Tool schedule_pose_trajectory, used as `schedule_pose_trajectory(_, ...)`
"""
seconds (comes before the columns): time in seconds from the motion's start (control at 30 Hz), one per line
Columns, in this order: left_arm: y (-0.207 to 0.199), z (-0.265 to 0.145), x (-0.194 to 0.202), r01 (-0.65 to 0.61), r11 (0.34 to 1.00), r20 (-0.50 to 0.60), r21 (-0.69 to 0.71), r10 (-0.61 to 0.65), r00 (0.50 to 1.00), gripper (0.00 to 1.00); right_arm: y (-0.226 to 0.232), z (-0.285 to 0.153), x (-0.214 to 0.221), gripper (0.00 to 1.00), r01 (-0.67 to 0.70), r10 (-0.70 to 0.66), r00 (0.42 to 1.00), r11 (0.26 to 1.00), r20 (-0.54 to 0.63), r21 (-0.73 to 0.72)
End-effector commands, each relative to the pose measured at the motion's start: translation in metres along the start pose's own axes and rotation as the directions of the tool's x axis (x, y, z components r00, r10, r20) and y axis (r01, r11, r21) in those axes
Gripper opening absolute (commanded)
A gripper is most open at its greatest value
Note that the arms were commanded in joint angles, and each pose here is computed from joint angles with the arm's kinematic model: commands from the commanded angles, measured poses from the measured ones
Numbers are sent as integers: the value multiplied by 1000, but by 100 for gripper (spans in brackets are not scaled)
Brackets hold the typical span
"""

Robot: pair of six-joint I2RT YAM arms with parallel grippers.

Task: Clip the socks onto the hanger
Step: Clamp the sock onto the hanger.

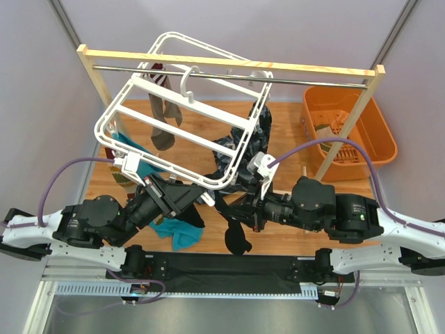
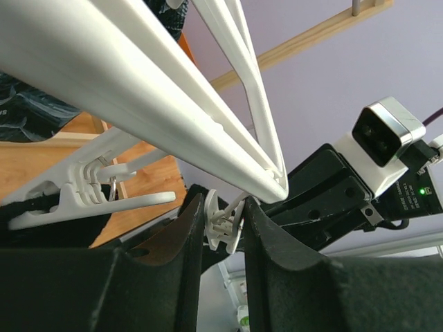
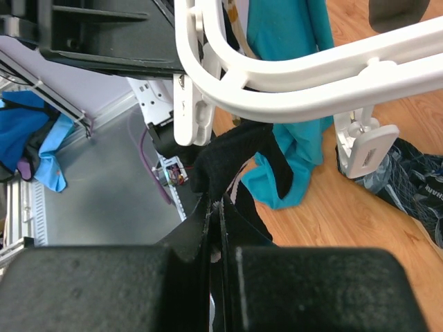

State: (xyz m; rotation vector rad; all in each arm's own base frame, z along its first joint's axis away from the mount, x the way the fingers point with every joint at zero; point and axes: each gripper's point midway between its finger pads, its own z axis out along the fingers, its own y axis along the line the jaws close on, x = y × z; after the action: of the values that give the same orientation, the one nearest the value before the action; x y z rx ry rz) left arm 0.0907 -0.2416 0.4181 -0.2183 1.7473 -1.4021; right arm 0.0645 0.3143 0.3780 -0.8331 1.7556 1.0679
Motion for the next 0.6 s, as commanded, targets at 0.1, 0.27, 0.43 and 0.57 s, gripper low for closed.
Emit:
schedule_pose_trajectory(0.1,-12,1,-2,9,999,8,46,-9,1000,0,19,-7,-21,0,-27,33,997,996,72,-88)
schedule_pose_trajectory(0.27,-16,1,-2,11,998,7,67,-12,1000,0,22,0,-19,0,-30,37,997,994,64,-100)
schedule_pose_trajectory(0.43,-16,1,-2,17,997,7,73,-17,1000,0,25,4,-20,0,-39,47,997,993,69,-110)
schedule_pose_trajectory(0.57,-15,1,-2,18,997,8,69,-18,1000,0,26,3,-25,0,-46,56,995,993,85,-111)
